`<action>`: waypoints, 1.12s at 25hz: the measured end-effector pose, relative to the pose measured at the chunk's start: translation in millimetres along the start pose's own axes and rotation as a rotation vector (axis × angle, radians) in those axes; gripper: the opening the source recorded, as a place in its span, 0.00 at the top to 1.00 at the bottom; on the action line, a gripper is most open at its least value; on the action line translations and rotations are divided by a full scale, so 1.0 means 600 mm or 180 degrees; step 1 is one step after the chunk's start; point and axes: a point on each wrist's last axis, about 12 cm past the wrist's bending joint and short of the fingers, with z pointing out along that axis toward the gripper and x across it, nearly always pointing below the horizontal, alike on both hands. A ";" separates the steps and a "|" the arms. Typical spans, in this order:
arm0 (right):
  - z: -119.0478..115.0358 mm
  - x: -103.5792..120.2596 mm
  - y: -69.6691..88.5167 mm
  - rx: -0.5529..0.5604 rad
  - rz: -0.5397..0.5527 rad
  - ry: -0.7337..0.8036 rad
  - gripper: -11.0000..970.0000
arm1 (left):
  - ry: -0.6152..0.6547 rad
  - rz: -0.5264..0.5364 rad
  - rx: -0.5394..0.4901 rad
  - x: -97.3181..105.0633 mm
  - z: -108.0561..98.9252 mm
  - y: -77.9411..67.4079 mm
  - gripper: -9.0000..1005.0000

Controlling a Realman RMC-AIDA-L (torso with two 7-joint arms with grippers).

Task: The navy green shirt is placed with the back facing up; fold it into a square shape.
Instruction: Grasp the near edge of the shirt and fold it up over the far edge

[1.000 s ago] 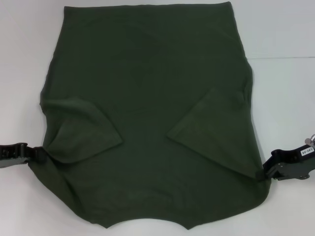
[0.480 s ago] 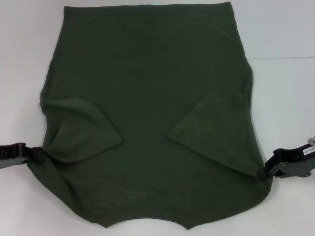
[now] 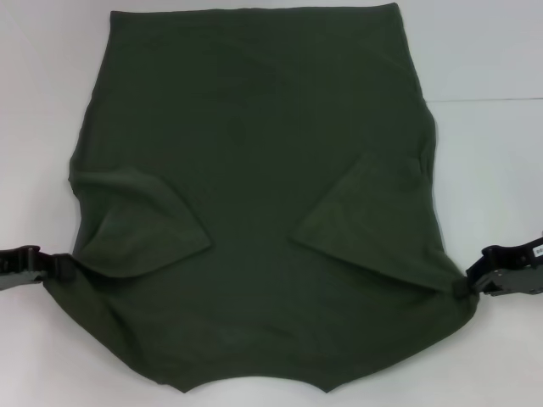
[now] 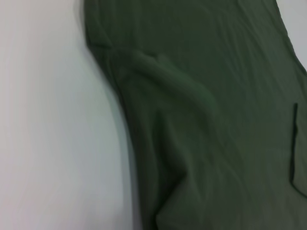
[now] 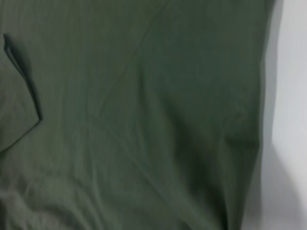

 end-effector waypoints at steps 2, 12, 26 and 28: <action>-0.011 0.001 -0.001 -0.0029 -0.0070 -0.0012 0.93 | 0.0036 -0.0005 0.0062 0.001 -0.006 -0.002 0.97; -0.072 0.044 -0.036 -0.0279 -0.0430 0.0057 0.93 | 0.0364 0.0226 0.0648 0.011 -0.052 -0.031 0.97; -0.162 0.055 -0.067 -0.0601 -0.0373 -0.0660 0.92 | 0.0220 0.0307 0.1170 -0.010 -0.097 -0.060 0.97; -0.173 0.027 -0.056 -0.0640 -0.0311 -0.0920 0.91 | -0.0001 0.0280 0.1109 -0.039 -0.092 -0.067 0.97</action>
